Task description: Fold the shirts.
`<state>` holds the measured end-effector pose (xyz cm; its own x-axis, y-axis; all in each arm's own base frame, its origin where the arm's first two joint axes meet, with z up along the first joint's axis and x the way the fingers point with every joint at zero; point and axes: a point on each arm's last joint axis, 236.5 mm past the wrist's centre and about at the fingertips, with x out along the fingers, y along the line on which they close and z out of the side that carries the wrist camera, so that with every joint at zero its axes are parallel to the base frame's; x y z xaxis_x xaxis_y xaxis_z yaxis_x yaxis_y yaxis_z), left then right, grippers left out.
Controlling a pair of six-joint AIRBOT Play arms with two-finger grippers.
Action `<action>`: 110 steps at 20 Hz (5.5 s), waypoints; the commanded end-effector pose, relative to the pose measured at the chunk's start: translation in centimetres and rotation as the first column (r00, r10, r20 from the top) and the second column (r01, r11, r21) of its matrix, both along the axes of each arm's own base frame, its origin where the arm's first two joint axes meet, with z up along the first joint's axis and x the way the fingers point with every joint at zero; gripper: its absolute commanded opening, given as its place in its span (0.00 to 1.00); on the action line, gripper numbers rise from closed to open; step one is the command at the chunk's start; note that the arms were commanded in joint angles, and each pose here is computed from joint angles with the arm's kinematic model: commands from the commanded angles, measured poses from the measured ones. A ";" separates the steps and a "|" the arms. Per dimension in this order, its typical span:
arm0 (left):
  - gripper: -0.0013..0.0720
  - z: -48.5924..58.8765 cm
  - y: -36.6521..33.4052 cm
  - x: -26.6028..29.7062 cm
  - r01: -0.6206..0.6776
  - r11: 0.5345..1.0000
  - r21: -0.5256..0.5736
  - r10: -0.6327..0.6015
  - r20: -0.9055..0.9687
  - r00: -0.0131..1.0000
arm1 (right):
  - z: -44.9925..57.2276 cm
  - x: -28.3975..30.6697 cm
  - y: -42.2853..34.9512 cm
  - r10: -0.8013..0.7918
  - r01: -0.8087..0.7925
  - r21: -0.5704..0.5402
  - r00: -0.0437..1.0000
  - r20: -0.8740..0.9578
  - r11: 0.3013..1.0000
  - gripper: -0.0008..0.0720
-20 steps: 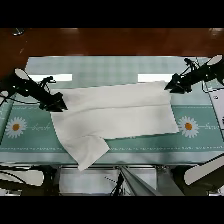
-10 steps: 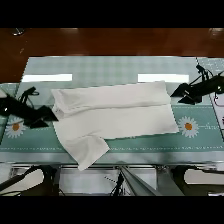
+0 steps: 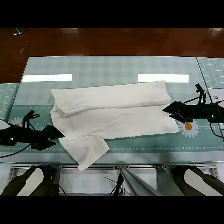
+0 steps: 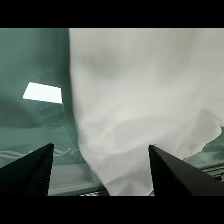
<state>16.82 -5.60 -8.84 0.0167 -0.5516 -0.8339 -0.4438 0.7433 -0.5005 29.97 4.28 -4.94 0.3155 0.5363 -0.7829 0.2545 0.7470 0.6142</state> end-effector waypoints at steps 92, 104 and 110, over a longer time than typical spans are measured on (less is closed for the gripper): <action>0.97 9.3 -6.1 14.4 0.085 0.996 -0.002 -0.073 0.480 0.874 | -4.6 15.6 0.7 0.157 -0.144 0.131 0.983 -0.094 0.981 0.41; 0.04 9.9 -18.2 17.2 0.339 0.941 0.011 -0.279 0.593 0.755 | 10.9 7.1 -3.1 0.272 -0.255 -0.192 0.960 0.065 0.948 0.04; 0.04 8.6 -32.6 19.3 0.569 0.822 0.009 -0.464 0.589 0.662 | 16.1 -1.1 -0.5 0.197 -0.146 -0.245 0.960 0.200 0.959 0.04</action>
<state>36.27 -31.66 1.22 0.1978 -0.7267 -0.6578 0.3079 0.6832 -0.6622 32.55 3.02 9.47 0.3459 0.4492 -0.8237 -0.0270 0.8823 0.4698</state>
